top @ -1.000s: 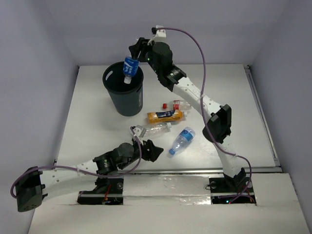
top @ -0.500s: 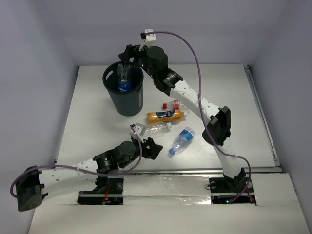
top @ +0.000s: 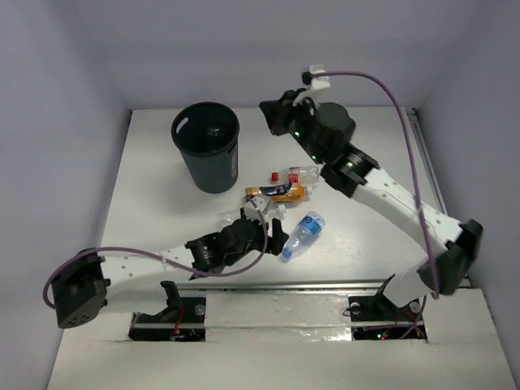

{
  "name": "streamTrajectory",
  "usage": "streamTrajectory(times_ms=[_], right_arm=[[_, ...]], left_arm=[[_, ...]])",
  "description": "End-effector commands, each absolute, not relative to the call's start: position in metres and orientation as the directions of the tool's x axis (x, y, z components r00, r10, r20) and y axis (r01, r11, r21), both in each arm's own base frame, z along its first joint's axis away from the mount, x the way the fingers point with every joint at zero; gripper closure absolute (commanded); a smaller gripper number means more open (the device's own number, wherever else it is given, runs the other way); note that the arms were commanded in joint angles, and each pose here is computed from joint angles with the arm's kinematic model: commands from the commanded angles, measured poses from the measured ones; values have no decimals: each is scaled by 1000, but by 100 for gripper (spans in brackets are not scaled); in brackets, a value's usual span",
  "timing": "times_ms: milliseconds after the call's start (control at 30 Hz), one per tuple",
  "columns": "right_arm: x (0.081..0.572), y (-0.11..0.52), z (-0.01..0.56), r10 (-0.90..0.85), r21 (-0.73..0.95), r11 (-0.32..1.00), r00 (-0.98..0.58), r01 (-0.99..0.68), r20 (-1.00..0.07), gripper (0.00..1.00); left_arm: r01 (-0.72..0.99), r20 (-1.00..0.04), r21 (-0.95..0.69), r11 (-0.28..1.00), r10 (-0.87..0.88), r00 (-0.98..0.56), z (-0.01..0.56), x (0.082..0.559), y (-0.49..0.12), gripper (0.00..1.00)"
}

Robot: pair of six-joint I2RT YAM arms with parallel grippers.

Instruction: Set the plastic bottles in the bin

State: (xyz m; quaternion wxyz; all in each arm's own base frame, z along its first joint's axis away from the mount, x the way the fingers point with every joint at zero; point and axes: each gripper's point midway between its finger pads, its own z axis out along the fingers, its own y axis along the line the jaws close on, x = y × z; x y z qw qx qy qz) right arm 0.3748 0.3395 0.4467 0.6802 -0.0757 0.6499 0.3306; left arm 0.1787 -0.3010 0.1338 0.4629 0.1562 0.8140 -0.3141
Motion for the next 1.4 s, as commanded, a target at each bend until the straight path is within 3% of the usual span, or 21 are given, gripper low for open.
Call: streamTrajectory(times_ms=[0, 133, 233, 333, 533, 733, 833, 867, 900, 1000, 1100, 1200, 1267, 1367], right_arm=[[354, 288, 466, 429, 370, 799, 16, -475, -903, 84], [333, 250, 424, 445, 419, 800, -44, -429, -895, 42], [316, 223, 423, 481, 451, 784, -41, -425, -876, 28], [303, 202, 413, 484, 456, 790, -38, -409, -874, 24], [292, 189, 395, 454, 437, 810, -53, -391, -889, 18], [283, 183, 394, 457, 434, 802, -46, -410, -888, 18], [281, 185, 390, 454, 434, 798, -56, -419, -889, 18], [280, 184, 389, 454, 433, 797, -57, -420, -889, 18], [279, 183, 390, 456, 434, 797, -54, -420, -889, 18], [276, 179, 388, 451, 431, 801, -55, -415, -891, 18], [268, 171, 395, 454, 426, 805, -34, -412, -891, 20], [256, 158, 413, 467, 421, 805, 10, -419, -884, 28], [252, 152, 412, 453, 410, 815, 11, -410, -891, 43], [246, 144, 414, 451, 405, 824, 27, -396, -892, 53]], left_arm=[[596, -883, -358, 718, -53, -467, 166, 191, -333, 35], [622, -883, -285, 730, 52, -466, 145, 199, -360, 32], [634, -879, -259, 729, 94, -467, 138, 206, -379, 27], [649, -872, -213, 731, 156, -463, 121, 213, -394, 21], [674, -832, -133, 727, 287, -474, 87, 220, -421, 20], [670, -818, -71, 739, 341, -463, 67, 232, -432, 21], [671, -805, -44, 740, 371, -463, 55, 236, -438, 27], [675, -805, -47, 736, 373, -462, 55, 237, -442, 32], [678, -802, -51, 734, 375, -465, 52, 237, -443, 43], [687, -805, -85, 721, 356, -474, 56, 233, -449, 58], [700, -842, -136, 701, 290, -455, 92, 230, -453, 59], [723, -896, -199, 661, 176, -408, 156, 225, -453, 59], [737, -926, -232, 634, 87, -366, 205, 221, -446, 59], [720, -951, -265, 642, -51, -305, 267, 231, -423, 59]])
